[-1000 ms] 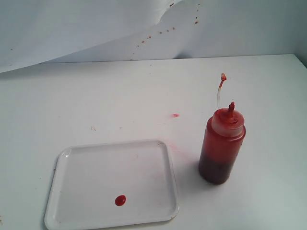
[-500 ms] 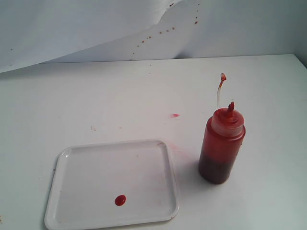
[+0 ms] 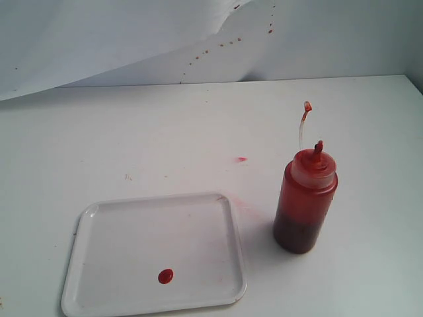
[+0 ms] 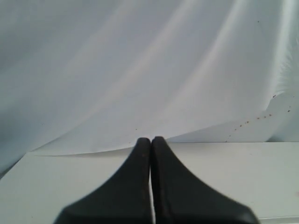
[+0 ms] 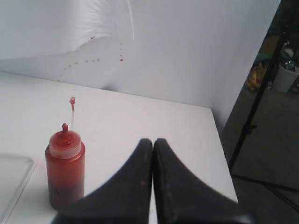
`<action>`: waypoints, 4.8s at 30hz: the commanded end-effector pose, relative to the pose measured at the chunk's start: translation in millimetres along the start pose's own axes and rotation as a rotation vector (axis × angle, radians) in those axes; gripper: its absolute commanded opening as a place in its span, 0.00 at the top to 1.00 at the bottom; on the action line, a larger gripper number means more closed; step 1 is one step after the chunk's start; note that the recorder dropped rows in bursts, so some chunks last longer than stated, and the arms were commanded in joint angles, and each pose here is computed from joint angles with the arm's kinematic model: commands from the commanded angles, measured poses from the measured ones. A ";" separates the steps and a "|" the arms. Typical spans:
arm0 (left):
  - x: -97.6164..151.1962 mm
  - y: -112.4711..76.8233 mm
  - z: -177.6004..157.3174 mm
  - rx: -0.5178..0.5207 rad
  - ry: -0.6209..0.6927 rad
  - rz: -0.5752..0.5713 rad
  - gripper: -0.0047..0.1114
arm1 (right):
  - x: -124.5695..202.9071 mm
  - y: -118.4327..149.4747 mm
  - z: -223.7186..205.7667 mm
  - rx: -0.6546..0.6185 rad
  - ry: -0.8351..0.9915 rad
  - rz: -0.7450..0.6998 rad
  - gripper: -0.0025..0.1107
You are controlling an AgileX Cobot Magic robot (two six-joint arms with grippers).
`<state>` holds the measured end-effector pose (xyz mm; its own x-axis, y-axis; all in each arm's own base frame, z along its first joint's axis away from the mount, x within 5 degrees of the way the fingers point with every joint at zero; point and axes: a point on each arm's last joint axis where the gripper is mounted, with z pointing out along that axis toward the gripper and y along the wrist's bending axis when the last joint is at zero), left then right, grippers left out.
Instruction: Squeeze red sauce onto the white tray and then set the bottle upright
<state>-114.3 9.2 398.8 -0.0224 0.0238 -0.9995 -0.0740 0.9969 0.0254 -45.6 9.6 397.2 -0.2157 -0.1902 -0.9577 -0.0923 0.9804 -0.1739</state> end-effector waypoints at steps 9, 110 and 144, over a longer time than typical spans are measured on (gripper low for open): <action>1.9 -1.1 -0.4 0.014 0.026 -0.022 0.96 | 33.2 4.2 -20.0 0.012 -0.081 -0.037 0.98; 196.2 -27.2 173.5 0.083 0.052 -0.014 0.96 | 175.8 15.3 144.6 0.084 -0.086 0.081 0.98; 196.2 -27.2 173.5 0.083 0.052 -0.014 0.96 | 175.8 15.3 144.6 0.084 -0.086 0.086 0.98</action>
<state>56.3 -0.1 200.0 -0.0713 0.0232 -0.9972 0.0069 0.9997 0.0228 55.9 -1.5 194.5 -0.1310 -0.0993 -0.9864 0.0075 0.9948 -0.1011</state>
